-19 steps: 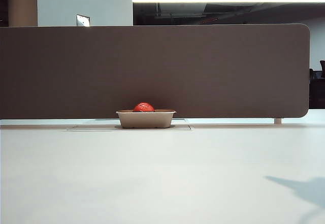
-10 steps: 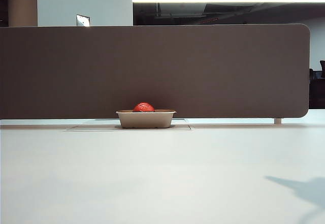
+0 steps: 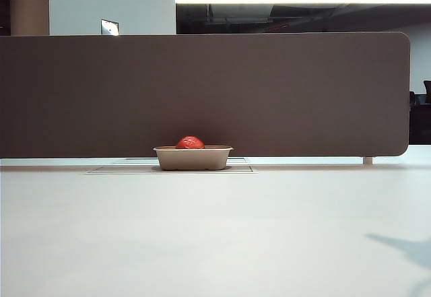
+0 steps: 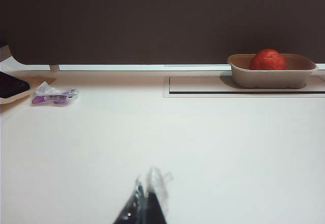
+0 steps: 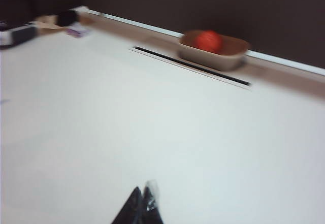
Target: Pick up the orange and place it into the paper lunchbox.
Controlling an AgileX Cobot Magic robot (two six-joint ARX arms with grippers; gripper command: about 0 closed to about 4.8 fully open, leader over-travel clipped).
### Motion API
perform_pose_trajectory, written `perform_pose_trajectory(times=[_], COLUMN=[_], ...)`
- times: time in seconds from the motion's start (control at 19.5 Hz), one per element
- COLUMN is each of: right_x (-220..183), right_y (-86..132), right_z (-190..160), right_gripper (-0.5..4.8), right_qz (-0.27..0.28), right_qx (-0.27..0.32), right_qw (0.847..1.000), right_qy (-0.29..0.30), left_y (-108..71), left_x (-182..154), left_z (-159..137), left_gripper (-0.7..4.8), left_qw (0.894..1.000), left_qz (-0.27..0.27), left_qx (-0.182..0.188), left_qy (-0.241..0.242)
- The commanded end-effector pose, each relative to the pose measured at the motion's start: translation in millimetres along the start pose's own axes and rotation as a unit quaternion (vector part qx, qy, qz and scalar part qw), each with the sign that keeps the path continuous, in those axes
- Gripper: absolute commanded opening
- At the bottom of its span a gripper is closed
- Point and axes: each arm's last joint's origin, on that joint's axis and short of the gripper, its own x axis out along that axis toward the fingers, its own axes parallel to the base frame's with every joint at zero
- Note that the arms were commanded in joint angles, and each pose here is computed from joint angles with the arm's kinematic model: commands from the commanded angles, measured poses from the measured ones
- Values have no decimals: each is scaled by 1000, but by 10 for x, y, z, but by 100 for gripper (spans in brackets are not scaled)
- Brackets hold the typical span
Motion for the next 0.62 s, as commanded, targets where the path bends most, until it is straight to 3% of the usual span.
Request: perform_pose_trajectory(times=[0.05,0.41,0.62], right_x=[-11,-87,-122], right_y=[-109,-296,-359], right_z=[-135,-482,-652], right_gripper=[-5,-5,-5], right_qz=[-51,-159,-233], right_qx=[6,15,19], right_qw=[998,986,971], right_qy=[-19,-43,-48], left_y=[0,0,0], left_x=[-1,-1,-1], left_z=[4,3,3], left_gripper=[-4,-4,-4], left_qw=[1000,1000,1000], left_qz=[-2,-3,-3], left_qx=[2,2,2], left_qy=[-4,-4,-4])
